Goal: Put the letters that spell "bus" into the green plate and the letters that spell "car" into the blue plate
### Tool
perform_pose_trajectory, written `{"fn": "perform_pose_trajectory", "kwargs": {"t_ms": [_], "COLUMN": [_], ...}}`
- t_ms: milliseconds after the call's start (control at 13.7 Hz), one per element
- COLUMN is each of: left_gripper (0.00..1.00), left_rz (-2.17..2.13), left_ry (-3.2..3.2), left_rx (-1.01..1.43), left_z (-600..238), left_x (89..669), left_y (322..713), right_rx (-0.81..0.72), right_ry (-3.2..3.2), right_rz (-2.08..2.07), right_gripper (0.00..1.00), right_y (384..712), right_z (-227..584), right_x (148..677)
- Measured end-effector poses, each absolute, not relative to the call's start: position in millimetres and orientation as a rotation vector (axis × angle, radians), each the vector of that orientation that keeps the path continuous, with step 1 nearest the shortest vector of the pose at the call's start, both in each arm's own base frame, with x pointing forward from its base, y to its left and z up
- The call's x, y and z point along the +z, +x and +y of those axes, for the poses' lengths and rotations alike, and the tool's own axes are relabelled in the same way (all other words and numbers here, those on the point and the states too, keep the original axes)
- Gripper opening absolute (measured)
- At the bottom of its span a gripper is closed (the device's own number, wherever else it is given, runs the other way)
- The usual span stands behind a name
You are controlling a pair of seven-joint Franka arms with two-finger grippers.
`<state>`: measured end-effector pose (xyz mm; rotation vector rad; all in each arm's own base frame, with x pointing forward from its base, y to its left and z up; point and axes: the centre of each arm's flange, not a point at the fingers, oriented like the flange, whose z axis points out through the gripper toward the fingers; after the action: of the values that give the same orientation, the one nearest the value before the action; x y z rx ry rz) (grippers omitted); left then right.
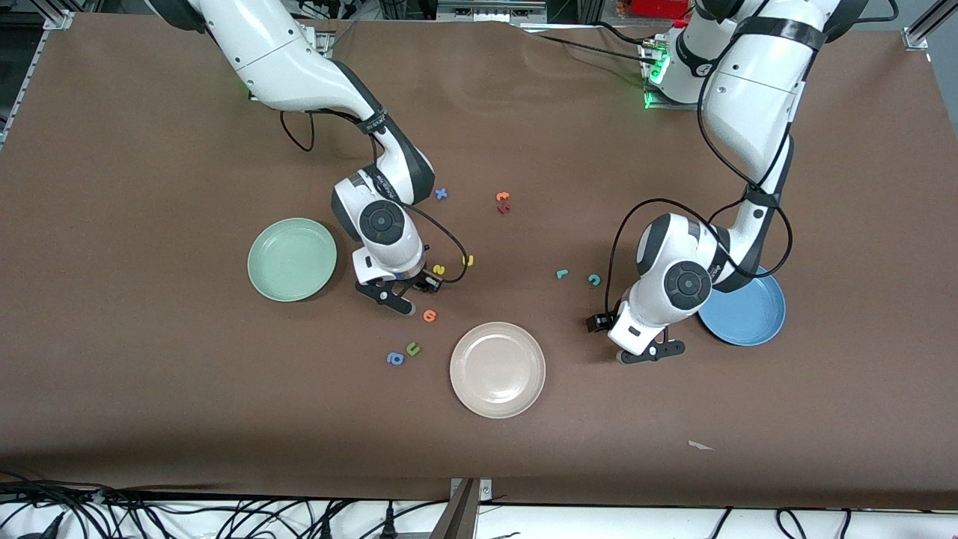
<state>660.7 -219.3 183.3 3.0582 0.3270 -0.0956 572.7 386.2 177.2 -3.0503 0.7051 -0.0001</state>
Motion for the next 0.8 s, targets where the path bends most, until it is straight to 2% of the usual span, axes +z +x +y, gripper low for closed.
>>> {"fn": "perform_pose_trajectory", "kwargs": {"t_ms": [73,292,510,656,729,802], "left_gripper": [0.85,0.75,0.7,0.56,0.54,0.47], "left_rz": [0.329,0.335,0.343,0.351,0.352,0.352], "left_ry": [3.059,3.064,3.065,3.066,3.066,3.065], "left_rx": [-0.102,-0.12,-0.124,-0.12,-0.121,-0.118], "left_z": [-219,-218,-217,-214,-214,-214], "left_x": [180,171,169,170,170,171], "left_y": [660,658,658,659,659,660], "right_rx": [0.0,0.0,0.008,0.053,0.077,0.112], "right_ry": [-3.051,-3.052,-3.104,-3.184,-3.216,-3.244], "right_rz": [0.705,0.702,0.669,0.589,0.551,0.516], "right_gripper": [0.27,0.27,0.27,0.27,0.27,0.27], "right_y": [573,573,580,590,596,601], "right_z": [386,386,372,345,329,312], "right_x": [178,178,187,210,223,234]}}
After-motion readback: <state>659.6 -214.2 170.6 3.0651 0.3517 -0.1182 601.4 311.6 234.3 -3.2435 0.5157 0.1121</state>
